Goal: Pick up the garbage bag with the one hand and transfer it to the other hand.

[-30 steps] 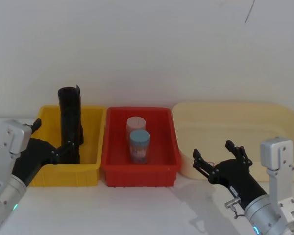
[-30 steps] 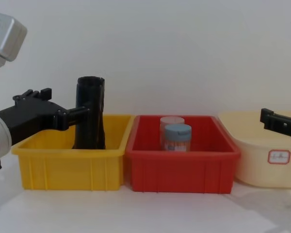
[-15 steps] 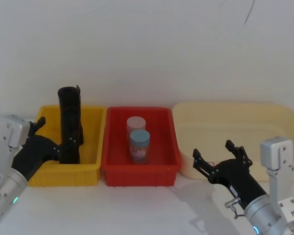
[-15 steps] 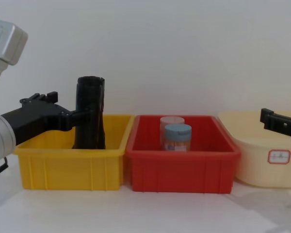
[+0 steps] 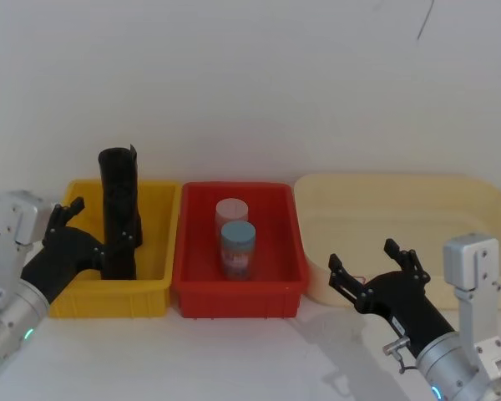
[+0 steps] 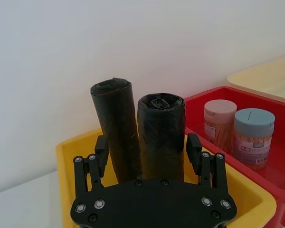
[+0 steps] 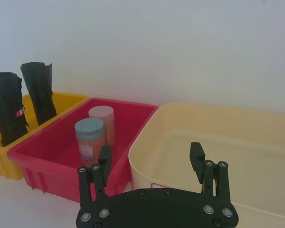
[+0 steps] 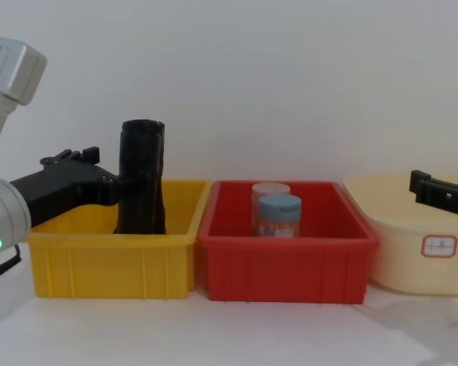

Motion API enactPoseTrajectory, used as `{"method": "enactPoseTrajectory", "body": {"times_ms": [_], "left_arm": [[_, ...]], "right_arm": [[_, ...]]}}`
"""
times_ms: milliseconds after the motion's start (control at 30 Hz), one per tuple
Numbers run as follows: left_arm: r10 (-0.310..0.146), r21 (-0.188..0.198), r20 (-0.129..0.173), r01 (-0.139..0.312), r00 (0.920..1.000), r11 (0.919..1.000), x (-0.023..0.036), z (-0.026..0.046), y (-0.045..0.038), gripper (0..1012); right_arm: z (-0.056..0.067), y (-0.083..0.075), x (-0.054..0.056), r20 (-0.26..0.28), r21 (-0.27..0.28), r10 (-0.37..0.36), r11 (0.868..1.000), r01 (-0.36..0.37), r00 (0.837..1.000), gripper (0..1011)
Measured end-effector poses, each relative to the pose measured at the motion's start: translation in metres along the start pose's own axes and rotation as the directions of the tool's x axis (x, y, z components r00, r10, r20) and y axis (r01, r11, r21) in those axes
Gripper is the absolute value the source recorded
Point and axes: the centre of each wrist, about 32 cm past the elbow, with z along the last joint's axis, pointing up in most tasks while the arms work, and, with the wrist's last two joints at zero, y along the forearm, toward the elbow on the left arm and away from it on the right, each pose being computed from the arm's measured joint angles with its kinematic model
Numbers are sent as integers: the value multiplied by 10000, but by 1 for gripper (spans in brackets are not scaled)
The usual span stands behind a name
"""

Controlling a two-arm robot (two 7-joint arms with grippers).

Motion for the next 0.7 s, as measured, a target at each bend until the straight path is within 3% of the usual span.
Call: {"method": "enactPoseTrajectory", "body": {"times_ms": [567,700], "left_arm": [[-502,-60,-207,501,9985,9987,55,-11,-170,998],[-579,-84,-240,577,9980,9983,57,-9,-202,944]], "right_arm": [[0,0,0,1,0,-1,10000,1,10000,1001],[0,0,0,0,0,0,10000,0,10000,1001]]}}
